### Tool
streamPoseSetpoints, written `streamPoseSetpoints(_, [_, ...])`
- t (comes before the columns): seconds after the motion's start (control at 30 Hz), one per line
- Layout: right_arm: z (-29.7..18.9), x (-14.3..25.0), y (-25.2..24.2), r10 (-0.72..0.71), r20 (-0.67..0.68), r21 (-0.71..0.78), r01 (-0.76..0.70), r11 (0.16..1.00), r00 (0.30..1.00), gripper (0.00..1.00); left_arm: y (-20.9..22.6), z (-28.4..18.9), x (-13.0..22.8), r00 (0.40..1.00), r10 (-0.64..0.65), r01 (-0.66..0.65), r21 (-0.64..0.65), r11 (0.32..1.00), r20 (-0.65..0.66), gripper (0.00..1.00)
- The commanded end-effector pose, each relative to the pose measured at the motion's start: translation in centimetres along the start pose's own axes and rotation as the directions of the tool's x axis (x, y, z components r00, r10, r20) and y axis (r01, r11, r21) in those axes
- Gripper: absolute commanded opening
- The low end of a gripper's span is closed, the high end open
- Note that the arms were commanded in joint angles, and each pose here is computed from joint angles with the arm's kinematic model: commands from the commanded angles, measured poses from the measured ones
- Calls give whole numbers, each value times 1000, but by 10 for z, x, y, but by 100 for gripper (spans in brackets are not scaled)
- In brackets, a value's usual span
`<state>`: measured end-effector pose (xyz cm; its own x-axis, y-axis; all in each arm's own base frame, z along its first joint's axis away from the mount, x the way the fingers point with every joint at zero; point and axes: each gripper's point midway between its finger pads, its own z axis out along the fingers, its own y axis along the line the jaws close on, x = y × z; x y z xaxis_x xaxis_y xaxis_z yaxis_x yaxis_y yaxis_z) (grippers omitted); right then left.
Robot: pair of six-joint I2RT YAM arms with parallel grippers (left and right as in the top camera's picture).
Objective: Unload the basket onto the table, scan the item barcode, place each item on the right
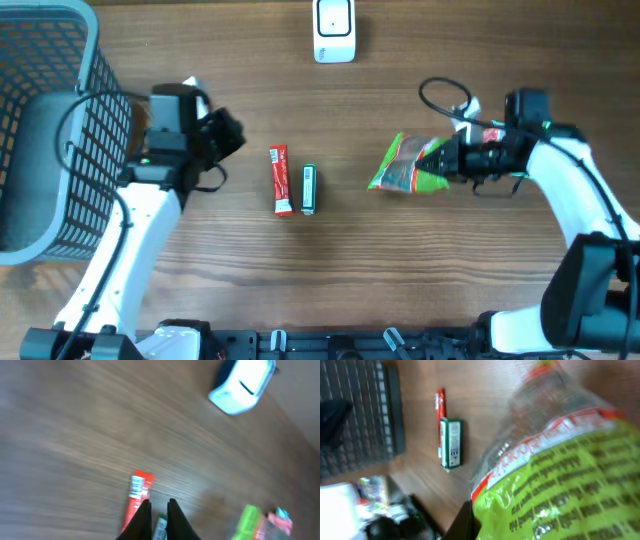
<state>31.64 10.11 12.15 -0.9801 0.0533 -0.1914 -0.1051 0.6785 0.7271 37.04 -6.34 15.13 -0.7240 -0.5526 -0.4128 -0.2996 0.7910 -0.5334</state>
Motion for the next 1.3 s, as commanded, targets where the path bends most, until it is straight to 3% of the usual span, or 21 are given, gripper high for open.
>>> streamPoseSetpoints(0.0, [-17, -23, 32, -297, 40, 27, 296, 955, 954, 5, 19, -6, -8, 1000, -24, 25, -37, 999, 12, 9])
streamPoseSetpoints(0.2, [-31, -38, 66, -439, 38, 52, 437, 898, 898, 5, 25, -6, -4, 997, 75, -76, -56, 996, -13, 14])
streamPoseSetpoints(0.4, [-87, -69, 119, -562, 37, 272, 533, 801, 826, 4, 43, -6, -20, 997, 72, -70, -88, 994, 18, 17])
streamPoseSetpoints(0.43, [-92, -71, 126, -576, 39, 289, 543, 789, 817, 4, 46, -7, -23, 998, 63, -61, -92, 994, 25, 22])
streamPoseSetpoints(0.47, [-99, -74, 136, -600, 44, 315, 558, 767, 799, 4, 49, -8, -25, 998, 54, -51, -91, 995, 31, 29])
streamPoseSetpoints(0.63, [-114, -86, 187, -712, 109, 339, 647, 683, 694, 4, 61, -12, -34, 999, 17, -12, -101, 995, 50, 100])
streamPoseSetpoints(0.77, [-99, -92, 215, -797, 122, 331, 732, 595, 592, 4, 63, -12, -30, 999, 11, -8, -109, 994, 34, 100])
streamPoseSetpoints(0.87, [-78, -94, 214, -851, 41, 359, 787, 502, 524, 4, 63, -12, -30, 999, 12, -8, -109, 994, 34, 100])
streamPoseSetpoints(1.03, [-56, -112, 223, -891, -22, 476, 789, 389, 453, 4, 63, -12, -30, 999, 12, -8, -109, 994, 34, 100])
streamPoseSetpoints(1.27, [-45, -150, 255, -913, -14, 562, 759, 329, 407, 4, 63, -12, -30, 999, 12, -8, -109, 994, 34, 100])
